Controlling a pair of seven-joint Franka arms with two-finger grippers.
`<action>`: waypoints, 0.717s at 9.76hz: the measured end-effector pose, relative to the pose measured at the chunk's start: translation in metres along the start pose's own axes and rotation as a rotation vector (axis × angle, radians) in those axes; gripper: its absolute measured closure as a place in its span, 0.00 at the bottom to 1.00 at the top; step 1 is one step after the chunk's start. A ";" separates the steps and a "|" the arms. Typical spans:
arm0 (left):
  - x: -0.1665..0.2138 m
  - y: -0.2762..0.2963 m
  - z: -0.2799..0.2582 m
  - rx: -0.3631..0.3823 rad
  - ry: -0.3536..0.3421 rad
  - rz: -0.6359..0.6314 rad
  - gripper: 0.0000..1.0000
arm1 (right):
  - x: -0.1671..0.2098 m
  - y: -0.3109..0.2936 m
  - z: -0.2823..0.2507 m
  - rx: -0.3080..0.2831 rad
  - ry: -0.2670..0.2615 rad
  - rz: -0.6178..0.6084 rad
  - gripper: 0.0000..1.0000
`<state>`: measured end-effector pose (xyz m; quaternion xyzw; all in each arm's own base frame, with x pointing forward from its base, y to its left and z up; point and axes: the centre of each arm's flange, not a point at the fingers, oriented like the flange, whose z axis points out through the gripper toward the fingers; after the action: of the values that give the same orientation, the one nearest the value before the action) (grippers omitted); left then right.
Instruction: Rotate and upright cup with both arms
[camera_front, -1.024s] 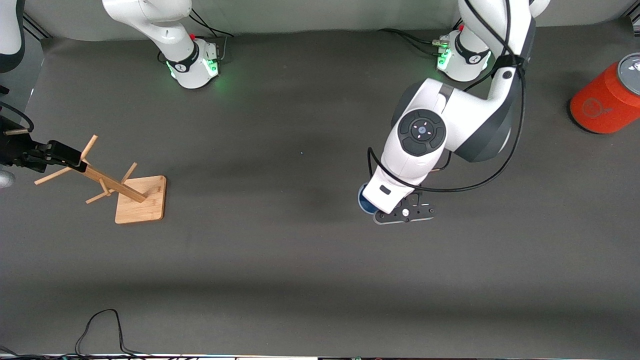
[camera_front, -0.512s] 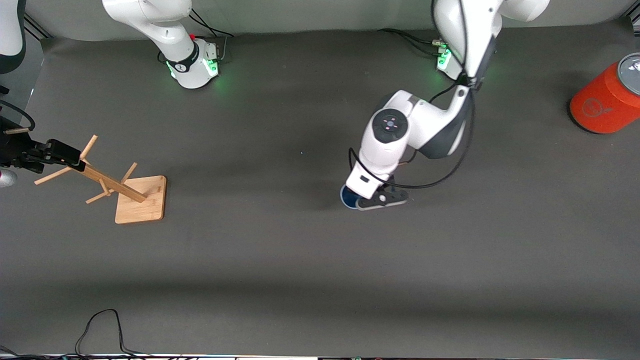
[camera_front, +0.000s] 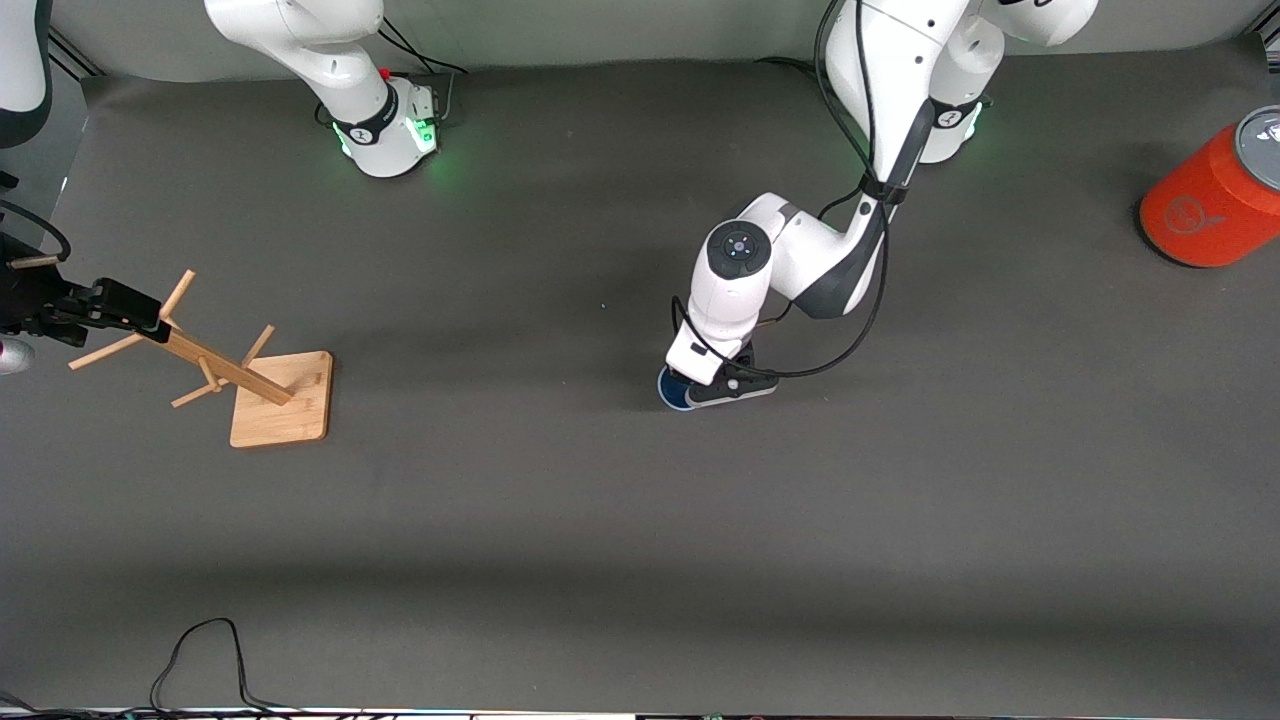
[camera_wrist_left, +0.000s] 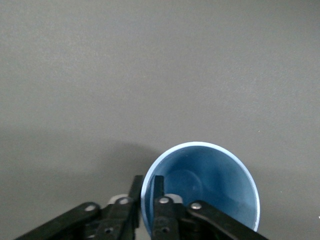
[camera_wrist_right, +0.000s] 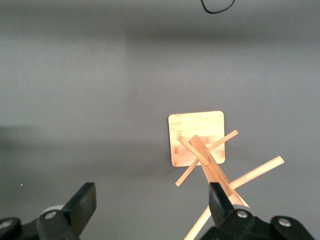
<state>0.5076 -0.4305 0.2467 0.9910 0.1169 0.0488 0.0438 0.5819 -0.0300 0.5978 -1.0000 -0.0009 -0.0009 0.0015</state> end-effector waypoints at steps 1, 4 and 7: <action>0.001 -0.001 0.001 0.002 0.000 -0.010 0.64 | 0.000 0.000 0.000 0.000 0.000 0.000 0.00; 0.022 -0.009 -0.027 0.044 -0.010 -0.052 0.18 | 0.000 0.000 0.000 0.000 0.000 0.000 0.00; 0.065 -0.013 -0.117 0.103 -0.033 -0.103 0.00 | 0.000 0.000 0.000 0.000 0.000 0.000 0.00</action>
<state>0.5546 -0.3938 0.3670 0.9853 0.1692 0.0241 -0.0030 0.5819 -0.0300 0.5979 -1.0000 -0.0010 -0.0010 0.0015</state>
